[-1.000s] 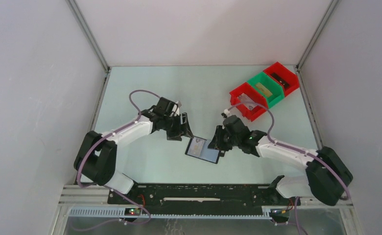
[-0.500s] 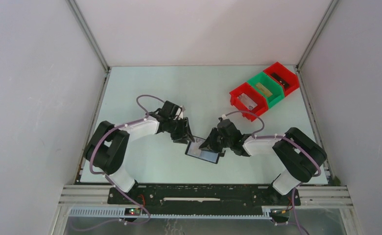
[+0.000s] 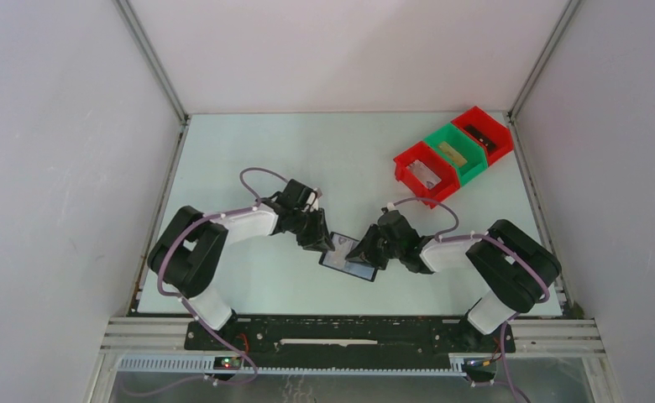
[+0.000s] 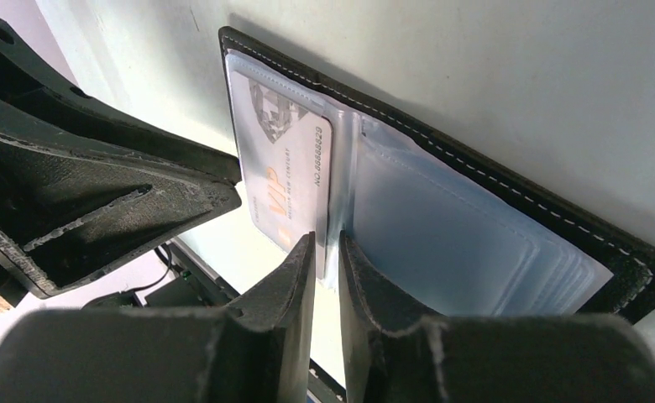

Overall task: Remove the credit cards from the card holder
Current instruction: Remove the credit card from the card holder.

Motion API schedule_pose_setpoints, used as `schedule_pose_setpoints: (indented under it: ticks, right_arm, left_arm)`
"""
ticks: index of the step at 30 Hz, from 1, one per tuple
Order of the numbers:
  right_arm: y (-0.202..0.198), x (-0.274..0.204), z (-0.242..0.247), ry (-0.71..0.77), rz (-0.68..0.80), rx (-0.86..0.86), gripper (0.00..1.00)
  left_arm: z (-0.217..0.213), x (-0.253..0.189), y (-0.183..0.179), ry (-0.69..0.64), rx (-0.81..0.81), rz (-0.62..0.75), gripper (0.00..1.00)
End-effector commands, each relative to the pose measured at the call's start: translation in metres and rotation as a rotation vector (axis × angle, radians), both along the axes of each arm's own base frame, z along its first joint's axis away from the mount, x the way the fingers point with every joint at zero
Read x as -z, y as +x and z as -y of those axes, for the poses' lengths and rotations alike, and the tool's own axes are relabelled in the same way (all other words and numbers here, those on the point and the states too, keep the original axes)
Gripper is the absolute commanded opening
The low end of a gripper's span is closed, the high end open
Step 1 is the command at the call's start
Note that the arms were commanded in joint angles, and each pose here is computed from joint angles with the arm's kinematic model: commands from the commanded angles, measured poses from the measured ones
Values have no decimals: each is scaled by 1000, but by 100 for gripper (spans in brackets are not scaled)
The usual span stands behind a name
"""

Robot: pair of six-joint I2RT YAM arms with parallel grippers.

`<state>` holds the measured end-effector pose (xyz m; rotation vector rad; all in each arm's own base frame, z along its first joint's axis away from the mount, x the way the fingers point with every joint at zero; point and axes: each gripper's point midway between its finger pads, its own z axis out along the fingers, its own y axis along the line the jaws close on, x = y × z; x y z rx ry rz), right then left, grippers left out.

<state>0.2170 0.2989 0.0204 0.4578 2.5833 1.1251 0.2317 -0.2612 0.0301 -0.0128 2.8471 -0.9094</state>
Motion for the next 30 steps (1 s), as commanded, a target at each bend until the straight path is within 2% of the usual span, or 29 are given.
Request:
schedule_pose_setpoints:
  ticks: [1, 7, 10, 13, 14, 23, 30]
  right_arm:
    - [7, 8, 8, -16, 4, 26, 25]
    - [6, 10, 9, -7, 7, 5, 25]
    - [5, 12, 11, -2, 1, 8, 25]
    - [6, 11, 14, 13, -2, 17, 26]
    - [7, 10, 15, 22, -2, 22, 26]
    - [9, 8, 18, 125, -22, 68, 26]
    - [12, 3, 9, 229, -22, 73, 18]
  left_arm:
    - [8, -1, 2, -9, 8, 24, 32]
    - [12, 6, 0, 12, 30, 12, 30]
    - [13, 7, -2, 13, 36, 6, 20]
    - [14, 10, -4, 18, 34, -5, 2]
    - [13, 12, -4, 21, 32, -10, 0]
    - [11, 19, -10, 31, 38, -26, 0]
    - [16, 19, -17, 9, 73, -40, 0]
